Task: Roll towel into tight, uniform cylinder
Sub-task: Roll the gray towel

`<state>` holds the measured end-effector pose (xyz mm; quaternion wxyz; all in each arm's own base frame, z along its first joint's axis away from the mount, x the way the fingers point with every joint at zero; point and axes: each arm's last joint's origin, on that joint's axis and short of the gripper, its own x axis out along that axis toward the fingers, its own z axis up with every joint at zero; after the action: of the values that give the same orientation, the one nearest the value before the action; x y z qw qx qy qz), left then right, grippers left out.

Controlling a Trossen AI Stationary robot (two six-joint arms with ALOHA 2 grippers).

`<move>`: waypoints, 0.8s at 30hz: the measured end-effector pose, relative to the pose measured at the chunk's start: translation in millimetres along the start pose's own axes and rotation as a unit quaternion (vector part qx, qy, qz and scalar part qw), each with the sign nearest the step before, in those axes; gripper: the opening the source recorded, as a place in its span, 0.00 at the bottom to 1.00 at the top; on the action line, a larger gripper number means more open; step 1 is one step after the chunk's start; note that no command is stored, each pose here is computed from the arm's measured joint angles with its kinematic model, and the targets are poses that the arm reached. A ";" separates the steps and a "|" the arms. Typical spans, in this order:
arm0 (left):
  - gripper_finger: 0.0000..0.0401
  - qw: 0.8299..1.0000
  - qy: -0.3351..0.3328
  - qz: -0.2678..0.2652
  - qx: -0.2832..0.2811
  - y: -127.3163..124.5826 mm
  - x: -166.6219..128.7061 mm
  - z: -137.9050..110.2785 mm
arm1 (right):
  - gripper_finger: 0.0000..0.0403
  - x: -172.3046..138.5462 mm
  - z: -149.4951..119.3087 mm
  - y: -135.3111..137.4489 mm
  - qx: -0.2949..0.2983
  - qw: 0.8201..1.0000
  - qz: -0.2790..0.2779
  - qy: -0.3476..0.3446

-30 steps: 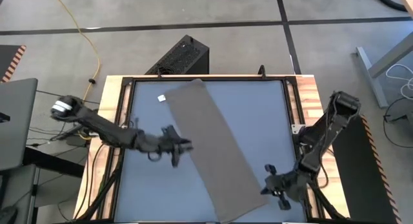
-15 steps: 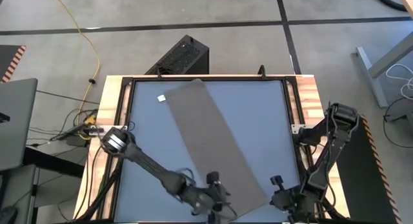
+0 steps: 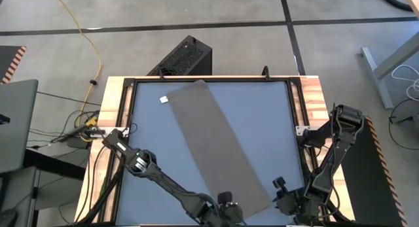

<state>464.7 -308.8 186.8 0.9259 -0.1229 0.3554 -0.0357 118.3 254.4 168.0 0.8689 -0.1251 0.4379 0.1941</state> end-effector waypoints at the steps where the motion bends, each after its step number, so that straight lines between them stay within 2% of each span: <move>1: 0.39 1.000 0.000 0.001 -0.003 1.7 1.5 -0.5 | 0.38 0.2 0.3 -0.6 -0.008 1.000 -0.003 -0.001; 4: 0.42 1.000 0.005 0.002 -0.002 3.0 2.8 -2.6 | 0.44 0.9 0.0 -1.4 -0.040 0.999 -0.012 -0.002; 9: 0.45 1.000 0.012 -0.010 0.001 0.7 1.7 -3.6 | 0.49 13.1 1.4 -1.4 -0.058 0.998 -0.017 -0.002; 13: 0.45 1.000 0.005 -0.016 0.003 -3.1 5.3 -7.6 | 0.50 23.1 -0.4 -1.3 -0.070 0.997 -0.024 0.006; 19: 0.45 0.999 0.039 -0.011 0.011 2.3 31.6 -33.5 | 0.49 30.0 -1.8 -3.0 -0.070 0.997 -0.032 0.015; 24: 0.45 0.998 0.056 0.005 0.014 5.2 31.0 -36.3 | 0.49 31.3 -0.3 -5.3 -0.065 0.997 -0.034 0.016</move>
<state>463.4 -315.8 139.2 0.9064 -0.1060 0.4065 -0.0431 137.4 256.7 142.8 0.8581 -0.1994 0.4332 0.1906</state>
